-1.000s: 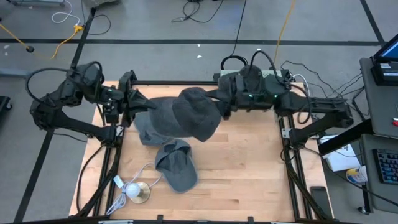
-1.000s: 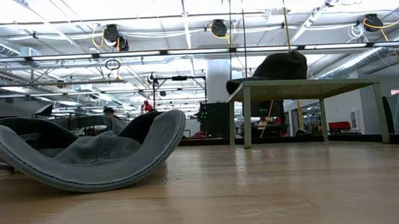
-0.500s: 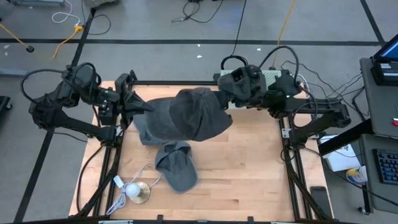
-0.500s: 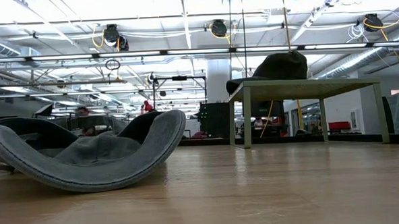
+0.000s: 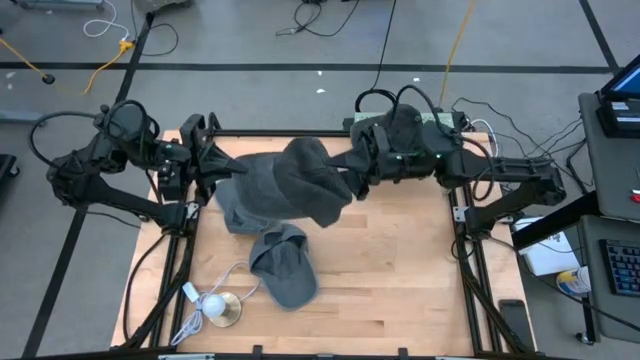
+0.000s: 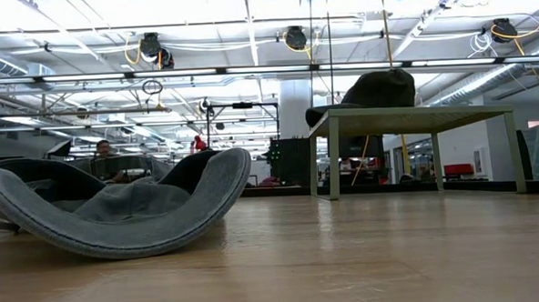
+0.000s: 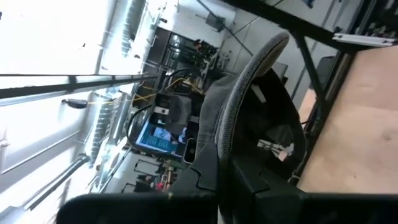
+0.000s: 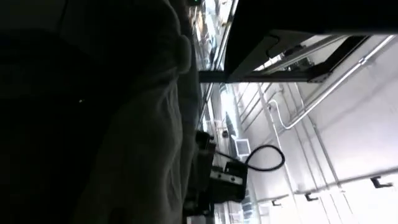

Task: Pick & Place hat
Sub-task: Stack the black cap on the black cap on the shelf

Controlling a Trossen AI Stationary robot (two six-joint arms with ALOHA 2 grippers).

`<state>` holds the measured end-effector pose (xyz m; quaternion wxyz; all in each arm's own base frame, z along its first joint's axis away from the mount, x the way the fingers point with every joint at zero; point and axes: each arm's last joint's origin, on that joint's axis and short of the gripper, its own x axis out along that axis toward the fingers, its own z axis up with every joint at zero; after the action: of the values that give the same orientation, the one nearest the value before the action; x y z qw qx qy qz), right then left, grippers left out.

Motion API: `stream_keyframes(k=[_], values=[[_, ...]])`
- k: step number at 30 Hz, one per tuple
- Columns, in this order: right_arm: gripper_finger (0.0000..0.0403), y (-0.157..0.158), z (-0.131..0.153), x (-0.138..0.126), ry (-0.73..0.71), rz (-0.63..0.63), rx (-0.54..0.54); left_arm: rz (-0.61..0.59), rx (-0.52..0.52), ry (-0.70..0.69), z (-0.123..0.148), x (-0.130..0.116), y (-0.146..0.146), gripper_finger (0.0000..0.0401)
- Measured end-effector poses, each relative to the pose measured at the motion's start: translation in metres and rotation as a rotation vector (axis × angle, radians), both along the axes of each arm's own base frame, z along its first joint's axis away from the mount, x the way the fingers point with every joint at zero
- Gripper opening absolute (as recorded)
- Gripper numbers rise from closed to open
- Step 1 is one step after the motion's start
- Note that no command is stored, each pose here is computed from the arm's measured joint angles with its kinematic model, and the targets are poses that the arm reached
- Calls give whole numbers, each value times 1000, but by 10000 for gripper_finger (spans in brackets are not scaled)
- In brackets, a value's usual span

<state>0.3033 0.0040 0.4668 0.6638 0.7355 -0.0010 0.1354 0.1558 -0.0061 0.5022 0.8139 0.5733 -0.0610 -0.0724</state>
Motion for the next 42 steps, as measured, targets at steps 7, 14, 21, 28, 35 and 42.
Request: stream_keyframes(k=[7,14,21,28,35,42], values=[[249,-9,4,20,-211,-26,-9,3,2,-35,3,5,0,8],[249,-11,18,20,-572,-31,-62,7,3,-52,4,5,0,8],[249,-7,27,9,-710,-128,-226,8,3,-55,5,5,0,8],[249,6,32,3,-742,-132,-225,33,5,-83,8,4,1,8],[249,8,28,8,-633,-115,-88,44,19,-83,7,4,1,8],[249,6,22,14,-520,-110,74,36,8,-49,4,5,1,8]])
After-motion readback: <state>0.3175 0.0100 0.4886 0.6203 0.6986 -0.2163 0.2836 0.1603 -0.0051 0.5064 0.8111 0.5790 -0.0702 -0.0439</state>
